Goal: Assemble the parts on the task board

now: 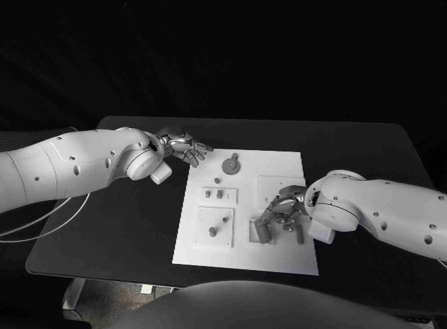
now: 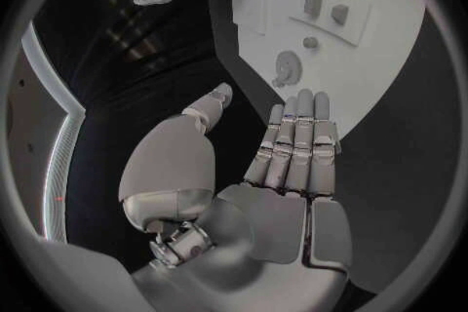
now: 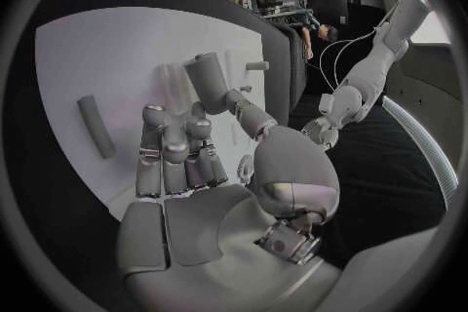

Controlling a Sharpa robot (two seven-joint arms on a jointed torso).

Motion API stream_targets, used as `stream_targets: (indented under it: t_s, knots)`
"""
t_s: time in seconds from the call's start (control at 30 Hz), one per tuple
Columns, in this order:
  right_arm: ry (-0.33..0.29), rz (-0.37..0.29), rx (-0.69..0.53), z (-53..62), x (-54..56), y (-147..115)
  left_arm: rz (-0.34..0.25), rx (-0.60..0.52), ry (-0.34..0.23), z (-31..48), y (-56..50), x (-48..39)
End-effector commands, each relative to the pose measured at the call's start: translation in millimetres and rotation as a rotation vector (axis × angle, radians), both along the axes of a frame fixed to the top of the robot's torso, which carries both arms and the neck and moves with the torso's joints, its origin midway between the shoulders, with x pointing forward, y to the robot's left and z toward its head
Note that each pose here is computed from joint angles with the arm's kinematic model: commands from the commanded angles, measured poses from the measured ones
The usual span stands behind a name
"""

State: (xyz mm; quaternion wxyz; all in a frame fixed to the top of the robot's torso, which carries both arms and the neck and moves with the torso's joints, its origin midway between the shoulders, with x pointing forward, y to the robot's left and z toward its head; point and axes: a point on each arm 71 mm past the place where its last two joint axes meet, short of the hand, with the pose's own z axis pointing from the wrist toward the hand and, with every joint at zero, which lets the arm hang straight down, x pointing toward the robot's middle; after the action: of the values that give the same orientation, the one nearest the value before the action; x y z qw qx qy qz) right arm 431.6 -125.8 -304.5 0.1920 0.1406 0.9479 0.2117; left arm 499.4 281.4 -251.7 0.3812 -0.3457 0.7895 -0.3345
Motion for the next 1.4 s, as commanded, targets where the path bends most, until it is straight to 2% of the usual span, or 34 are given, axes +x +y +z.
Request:
stream_targets:
  t_s: [0.03,1.0,1.27,1.4]
  knots:
    - [0.005,0.025,-0.004,-1.4,-2.4,2,-0.017,-0.001,0.003,1.3,-2.0,0.1]
    - [-0.04,0.059,-0.032,-0.3,-1.5,4,-0.019,0.004,0.008,0.7,-1.5,-0.2]
    - [-0.142,0.037,-0.031,5.6,-2.0,-7,-0.013,0.001,-0.008,1.5,-0.1,1.1]
    - [-0.2,0.034,-0.042,16.5,0.7,-19,-0.003,0.001,-0.022,2.3,2.4,2.3]
